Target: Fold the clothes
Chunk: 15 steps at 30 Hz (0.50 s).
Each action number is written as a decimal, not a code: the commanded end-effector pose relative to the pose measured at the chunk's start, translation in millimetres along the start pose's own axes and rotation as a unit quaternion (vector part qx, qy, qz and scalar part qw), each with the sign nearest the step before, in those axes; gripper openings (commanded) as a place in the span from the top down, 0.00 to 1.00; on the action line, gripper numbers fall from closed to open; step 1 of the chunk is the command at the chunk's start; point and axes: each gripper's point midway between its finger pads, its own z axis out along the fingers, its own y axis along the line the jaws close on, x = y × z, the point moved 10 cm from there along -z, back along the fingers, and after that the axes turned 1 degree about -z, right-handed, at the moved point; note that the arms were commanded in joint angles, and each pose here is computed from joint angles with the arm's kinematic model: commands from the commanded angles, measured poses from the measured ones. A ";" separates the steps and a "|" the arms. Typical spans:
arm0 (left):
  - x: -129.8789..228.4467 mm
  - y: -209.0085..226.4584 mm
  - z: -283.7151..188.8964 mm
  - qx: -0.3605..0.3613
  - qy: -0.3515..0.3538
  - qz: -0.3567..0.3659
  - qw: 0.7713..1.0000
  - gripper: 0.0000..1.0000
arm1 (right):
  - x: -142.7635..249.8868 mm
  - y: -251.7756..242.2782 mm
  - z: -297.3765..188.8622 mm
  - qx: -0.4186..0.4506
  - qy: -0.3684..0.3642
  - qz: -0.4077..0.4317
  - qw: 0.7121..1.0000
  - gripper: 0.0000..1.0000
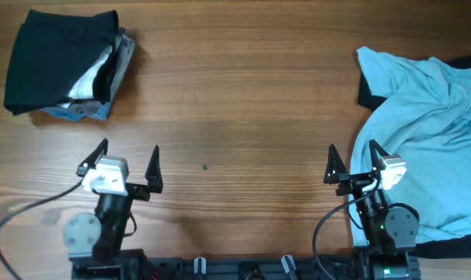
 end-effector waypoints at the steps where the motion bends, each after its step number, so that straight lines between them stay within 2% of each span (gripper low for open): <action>1: 32.2 -1.4 4.7 0.011 -0.006 0.006 1.000 0.00 | -0.9 -1.8 -0.3 0.009 -0.005 0.005 1.000 0.00; 5: 54.7 1.1 12.7 0.004 -0.033 0.010 0.999 0.00 | -0.9 -1.8 -0.3 0.009 -0.005 0.005 1.000 0.00; 9: 67.3 2.5 13.9 -0.003 0.001 0.004 1.000 0.00 | -0.9 -1.8 -0.3 0.009 -0.005 0.005 1.000 0.00; 15: 67.1 2.5 14.1 -0.003 0.001 0.004 1.000 0.00 | -0.9 -1.8 -0.3 0.009 -0.005 0.005 1.000 0.00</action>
